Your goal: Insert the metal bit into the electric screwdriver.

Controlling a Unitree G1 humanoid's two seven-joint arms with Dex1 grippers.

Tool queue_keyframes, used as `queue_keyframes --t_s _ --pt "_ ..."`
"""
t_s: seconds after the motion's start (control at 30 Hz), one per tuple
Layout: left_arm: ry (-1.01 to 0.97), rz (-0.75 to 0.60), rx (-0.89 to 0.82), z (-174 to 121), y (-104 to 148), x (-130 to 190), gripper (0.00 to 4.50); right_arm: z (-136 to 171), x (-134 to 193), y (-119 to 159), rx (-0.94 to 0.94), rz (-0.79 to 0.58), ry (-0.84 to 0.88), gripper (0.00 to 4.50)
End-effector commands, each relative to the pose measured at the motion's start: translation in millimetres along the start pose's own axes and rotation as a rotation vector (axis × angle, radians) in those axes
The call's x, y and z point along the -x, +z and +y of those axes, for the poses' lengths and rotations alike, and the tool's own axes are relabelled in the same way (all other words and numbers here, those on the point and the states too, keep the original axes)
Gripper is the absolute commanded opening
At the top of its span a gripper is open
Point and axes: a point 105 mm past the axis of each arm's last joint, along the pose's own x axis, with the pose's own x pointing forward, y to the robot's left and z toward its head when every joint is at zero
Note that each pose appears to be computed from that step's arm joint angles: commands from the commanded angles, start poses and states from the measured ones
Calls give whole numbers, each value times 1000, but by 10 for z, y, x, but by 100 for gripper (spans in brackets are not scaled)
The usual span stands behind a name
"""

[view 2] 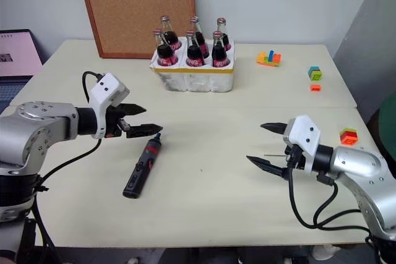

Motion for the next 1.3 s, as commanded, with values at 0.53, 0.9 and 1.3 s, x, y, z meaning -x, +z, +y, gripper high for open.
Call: queue_keyframes --t_s 0.53,0.9,1.3 --pt "74 361 333 -17 -335 -279 450 377 -442 100 70 -117 219 449" --pt "170 466 376 47 -525 -351 450 497 -477 105 62 -133 211 449" --pt "162 474 417 15 -552 -501 336 515 -503 85 67 -129 200 450"
